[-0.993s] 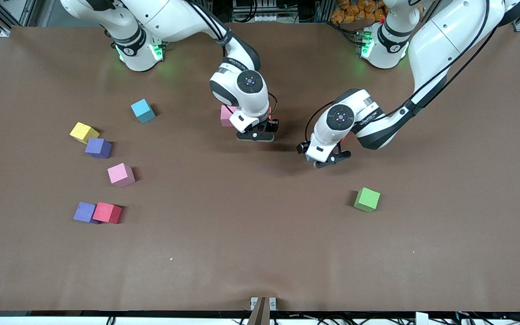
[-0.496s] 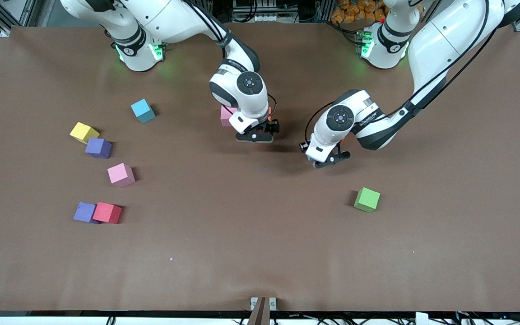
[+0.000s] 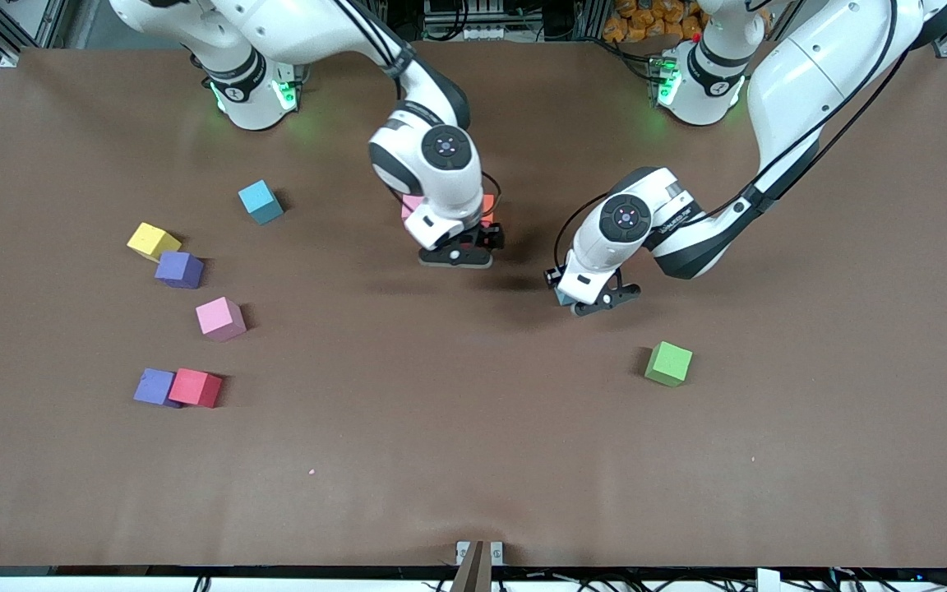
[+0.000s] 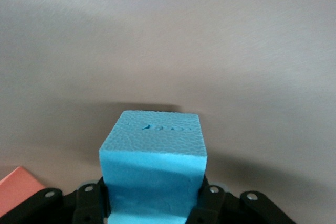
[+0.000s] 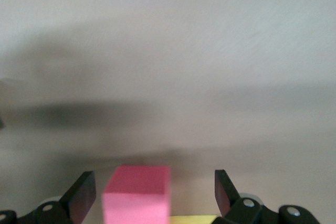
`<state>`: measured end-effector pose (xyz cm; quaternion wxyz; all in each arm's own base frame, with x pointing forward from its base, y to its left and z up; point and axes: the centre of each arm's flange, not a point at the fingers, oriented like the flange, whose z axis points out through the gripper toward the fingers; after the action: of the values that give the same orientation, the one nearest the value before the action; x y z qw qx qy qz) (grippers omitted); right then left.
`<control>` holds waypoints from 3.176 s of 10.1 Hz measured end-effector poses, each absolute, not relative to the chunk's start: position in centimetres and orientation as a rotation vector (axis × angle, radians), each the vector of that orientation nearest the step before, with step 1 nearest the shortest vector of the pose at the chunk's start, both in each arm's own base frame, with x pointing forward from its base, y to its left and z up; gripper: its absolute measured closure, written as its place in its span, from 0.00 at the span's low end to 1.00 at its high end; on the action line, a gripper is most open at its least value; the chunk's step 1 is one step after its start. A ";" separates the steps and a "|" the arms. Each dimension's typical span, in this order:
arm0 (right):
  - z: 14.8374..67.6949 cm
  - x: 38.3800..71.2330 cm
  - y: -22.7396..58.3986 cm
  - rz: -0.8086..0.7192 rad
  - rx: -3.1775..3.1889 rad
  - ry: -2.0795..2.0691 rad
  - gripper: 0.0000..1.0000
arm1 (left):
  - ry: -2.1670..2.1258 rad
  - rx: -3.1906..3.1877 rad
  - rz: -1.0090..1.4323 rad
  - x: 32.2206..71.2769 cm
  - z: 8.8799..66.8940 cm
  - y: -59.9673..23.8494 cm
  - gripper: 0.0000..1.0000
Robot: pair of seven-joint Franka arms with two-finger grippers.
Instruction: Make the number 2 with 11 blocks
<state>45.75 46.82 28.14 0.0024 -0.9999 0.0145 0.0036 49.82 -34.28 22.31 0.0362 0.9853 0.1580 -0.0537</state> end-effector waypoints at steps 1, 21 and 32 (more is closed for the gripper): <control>30.1 47.9 43.8 0.045 -3.157 -0.023 0.00 | 0.449 3.020 -0.135 49.9 23.3 -35.9 0.43; 20.2 55.9 -0.7 0.055 -2.978 -0.703 0.00 | 0.037 3.108 -0.095 43.9 20.6 -53.9 0.44; 23.4 57.6 4.7 0.088 -2.942 -0.821 0.41 | 0.021 3.124 -0.121 43.1 19.7 -53.9 0.15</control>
<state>57.57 4.71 23.41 0.0428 -0.9619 -0.2685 0.0288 43.07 -53.94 19.72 0.0076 0.9992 0.0066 -0.0386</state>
